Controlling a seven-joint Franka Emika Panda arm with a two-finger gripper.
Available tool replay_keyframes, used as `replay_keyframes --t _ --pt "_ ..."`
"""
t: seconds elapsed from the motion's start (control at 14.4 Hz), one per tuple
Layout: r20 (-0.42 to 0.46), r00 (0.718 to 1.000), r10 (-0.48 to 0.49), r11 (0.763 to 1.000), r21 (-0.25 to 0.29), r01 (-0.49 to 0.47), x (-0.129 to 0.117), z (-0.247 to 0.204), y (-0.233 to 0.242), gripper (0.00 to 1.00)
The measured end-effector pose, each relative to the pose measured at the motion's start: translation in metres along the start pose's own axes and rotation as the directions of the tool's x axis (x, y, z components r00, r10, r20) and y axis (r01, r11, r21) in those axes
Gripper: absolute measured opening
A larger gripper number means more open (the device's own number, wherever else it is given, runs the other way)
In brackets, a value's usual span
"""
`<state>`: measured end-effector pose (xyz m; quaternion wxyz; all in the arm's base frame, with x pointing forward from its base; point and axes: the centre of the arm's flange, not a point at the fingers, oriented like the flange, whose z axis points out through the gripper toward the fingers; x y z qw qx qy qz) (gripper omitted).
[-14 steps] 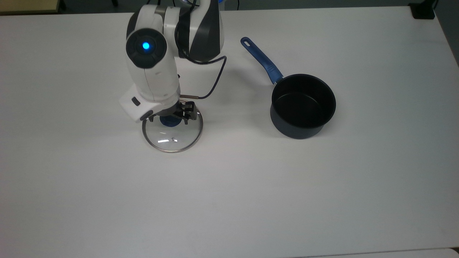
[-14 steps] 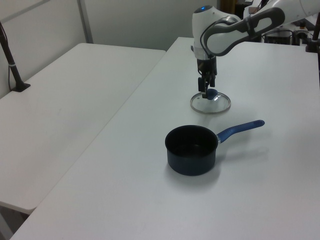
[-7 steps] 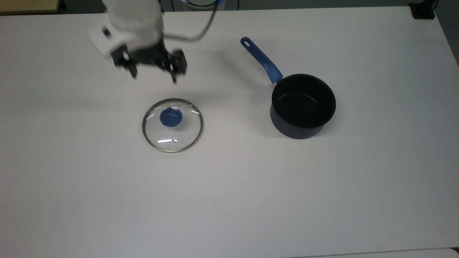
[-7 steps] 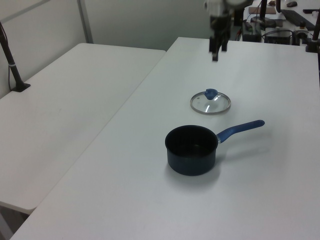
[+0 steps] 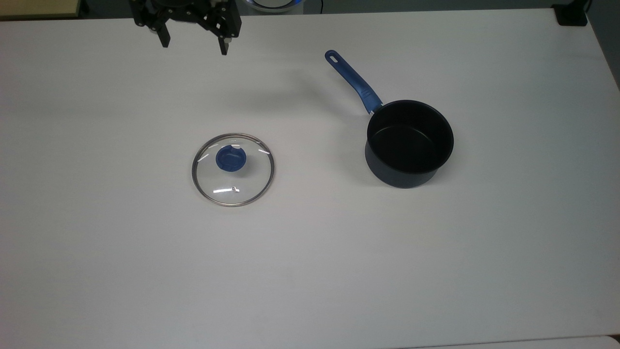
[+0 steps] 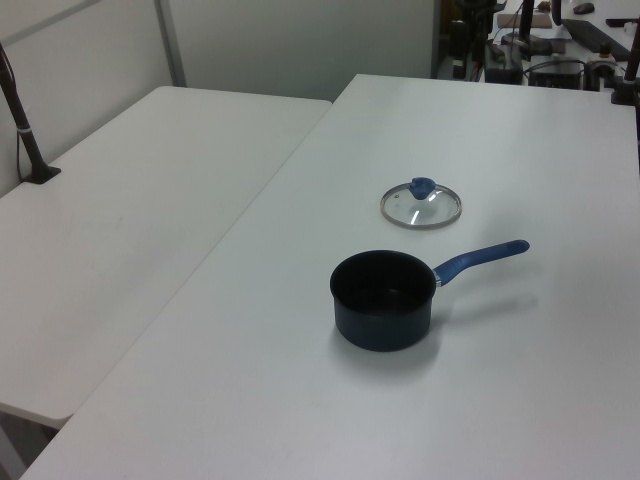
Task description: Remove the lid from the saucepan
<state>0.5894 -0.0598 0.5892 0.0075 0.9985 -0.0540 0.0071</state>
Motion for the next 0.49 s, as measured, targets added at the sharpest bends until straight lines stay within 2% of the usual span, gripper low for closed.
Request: replay_keyframes --t 0.49 --pt "0.015 1.000 0.015 1.000 -0.001 -0.015 -0.0005 0.0072 0.0069 1.00"
